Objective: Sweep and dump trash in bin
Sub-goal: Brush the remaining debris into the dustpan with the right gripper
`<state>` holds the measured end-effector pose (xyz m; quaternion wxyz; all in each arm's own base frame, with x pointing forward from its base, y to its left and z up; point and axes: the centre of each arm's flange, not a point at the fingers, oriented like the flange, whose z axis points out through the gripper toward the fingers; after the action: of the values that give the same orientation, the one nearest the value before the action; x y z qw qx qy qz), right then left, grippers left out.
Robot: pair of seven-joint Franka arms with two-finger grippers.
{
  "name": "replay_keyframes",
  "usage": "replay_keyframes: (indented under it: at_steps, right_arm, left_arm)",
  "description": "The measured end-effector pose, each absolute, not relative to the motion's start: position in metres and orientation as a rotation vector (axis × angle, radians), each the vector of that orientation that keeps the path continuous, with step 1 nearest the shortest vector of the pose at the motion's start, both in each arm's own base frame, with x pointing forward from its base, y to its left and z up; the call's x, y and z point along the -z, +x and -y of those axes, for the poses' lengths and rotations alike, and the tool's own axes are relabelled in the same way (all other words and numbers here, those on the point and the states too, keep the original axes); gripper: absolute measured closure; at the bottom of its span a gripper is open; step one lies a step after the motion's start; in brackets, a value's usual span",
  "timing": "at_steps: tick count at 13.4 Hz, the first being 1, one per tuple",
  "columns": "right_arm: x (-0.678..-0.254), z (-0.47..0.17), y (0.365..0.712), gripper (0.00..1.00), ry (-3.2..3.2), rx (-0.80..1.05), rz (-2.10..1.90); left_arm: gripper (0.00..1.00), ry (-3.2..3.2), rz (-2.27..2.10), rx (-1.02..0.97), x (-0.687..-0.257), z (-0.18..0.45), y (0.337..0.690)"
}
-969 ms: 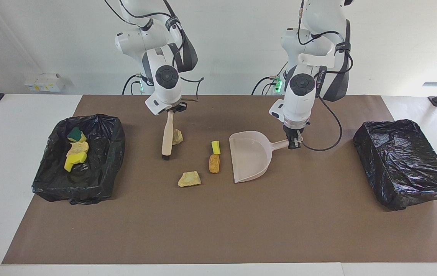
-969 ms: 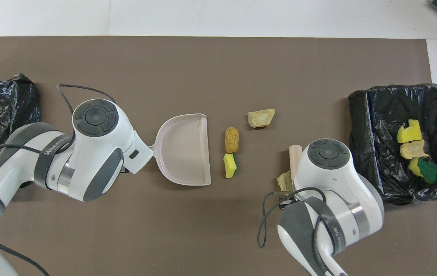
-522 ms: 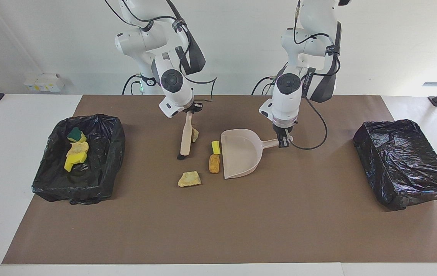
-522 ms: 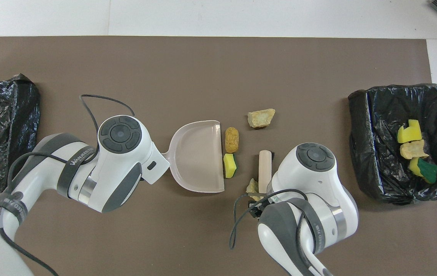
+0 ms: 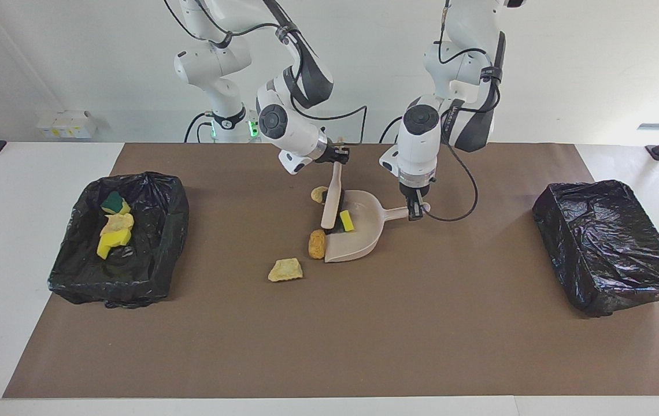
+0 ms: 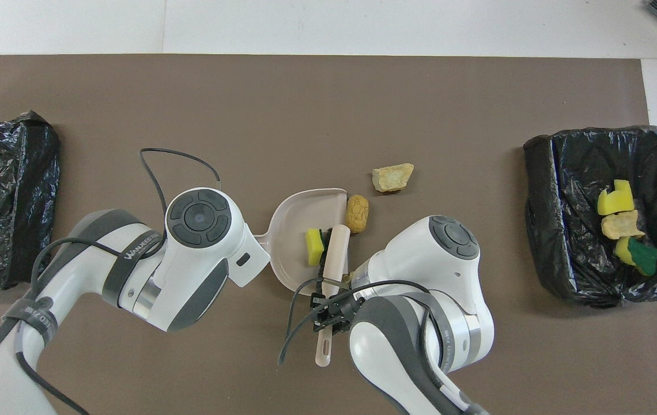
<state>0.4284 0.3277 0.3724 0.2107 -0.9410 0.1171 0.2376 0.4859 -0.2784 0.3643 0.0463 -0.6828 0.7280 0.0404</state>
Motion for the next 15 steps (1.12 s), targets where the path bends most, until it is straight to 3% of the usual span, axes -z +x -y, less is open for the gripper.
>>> replay_keyframes:
  at_steps: [6, 12, 15]
  right_arm:
    - [-0.449, -0.29, 0.471, 0.74, -2.894, -0.551, -0.06]
    - [-0.413, -0.208, 0.535, 0.74, -3.309, -0.305, 0.484]
    - [-0.384, -0.204, 0.563, 0.74, -3.404, -0.278, 0.674]
  left_arm:
    - [0.68, -2.187, -2.203, -0.044, -0.355, 0.276, 0.487]
    - [0.68, -2.273, -2.145, -0.136, -0.358, 0.248, 0.498]
    - [0.68, -2.3, -2.126, -0.173, -0.358, 0.247, 0.496]
